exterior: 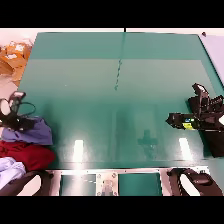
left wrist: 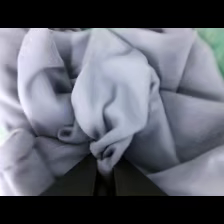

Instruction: Fold the shirts.

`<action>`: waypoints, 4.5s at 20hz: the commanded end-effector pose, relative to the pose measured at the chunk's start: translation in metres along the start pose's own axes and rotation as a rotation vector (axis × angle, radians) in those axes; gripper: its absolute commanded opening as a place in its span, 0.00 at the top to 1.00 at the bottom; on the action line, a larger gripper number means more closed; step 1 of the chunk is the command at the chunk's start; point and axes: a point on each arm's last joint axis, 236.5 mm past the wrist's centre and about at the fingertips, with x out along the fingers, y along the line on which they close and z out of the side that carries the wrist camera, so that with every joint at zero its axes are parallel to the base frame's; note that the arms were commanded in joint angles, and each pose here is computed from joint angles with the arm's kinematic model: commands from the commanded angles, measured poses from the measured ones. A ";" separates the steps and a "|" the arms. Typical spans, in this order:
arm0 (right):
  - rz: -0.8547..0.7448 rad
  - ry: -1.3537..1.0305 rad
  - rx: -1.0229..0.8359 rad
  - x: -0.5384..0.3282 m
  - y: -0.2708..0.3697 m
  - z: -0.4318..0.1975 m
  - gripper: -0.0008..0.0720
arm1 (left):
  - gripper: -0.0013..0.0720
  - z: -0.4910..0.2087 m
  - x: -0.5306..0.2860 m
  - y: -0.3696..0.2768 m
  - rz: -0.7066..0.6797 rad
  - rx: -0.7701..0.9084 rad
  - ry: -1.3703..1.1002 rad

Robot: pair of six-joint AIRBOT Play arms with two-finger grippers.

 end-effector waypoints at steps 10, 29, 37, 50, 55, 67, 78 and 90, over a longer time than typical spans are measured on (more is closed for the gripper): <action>0.024 -0.069 0.006 -0.001 0.006 0.016 0.96 | 0.95 0.084 -0.347 -0.282 -0.817 0.358 -0.719; 0.221 0.001 0.117 0.085 0.034 0.094 0.38 | 0.01 0.125 -0.042 -0.196 -0.620 -0.131 -0.129; 0.434 0.094 0.181 0.174 0.098 0.141 0.31 | 0.01 0.132 0.032 -0.230 -0.731 -0.123 -0.006; 0.506 0.090 0.182 0.212 0.132 0.177 0.96 | 0.95 0.090 0.012 -0.207 -0.653 0.145 0.120; 0.344 -0.064 0.161 0.126 0.032 0.241 0.97 | 0.95 0.121 -0.050 -0.097 -0.460 0.015 -0.099; 0.165 -0.850 -0.099 -0.264 0.033 0.273 0.96 | 0.95 0.160 -0.376 -0.011 -0.369 -0.067 -0.992; 0.254 -0.958 -0.199 -0.310 0.091 0.252 0.96 | 0.95 0.125 -0.385 -0.027 -0.417 -0.032 -0.901; 0.335 -0.106 0.065 0.112 0.076 0.246 0.53 | 0.95 0.074 -0.012 -0.174 -0.773 -0.202 -0.095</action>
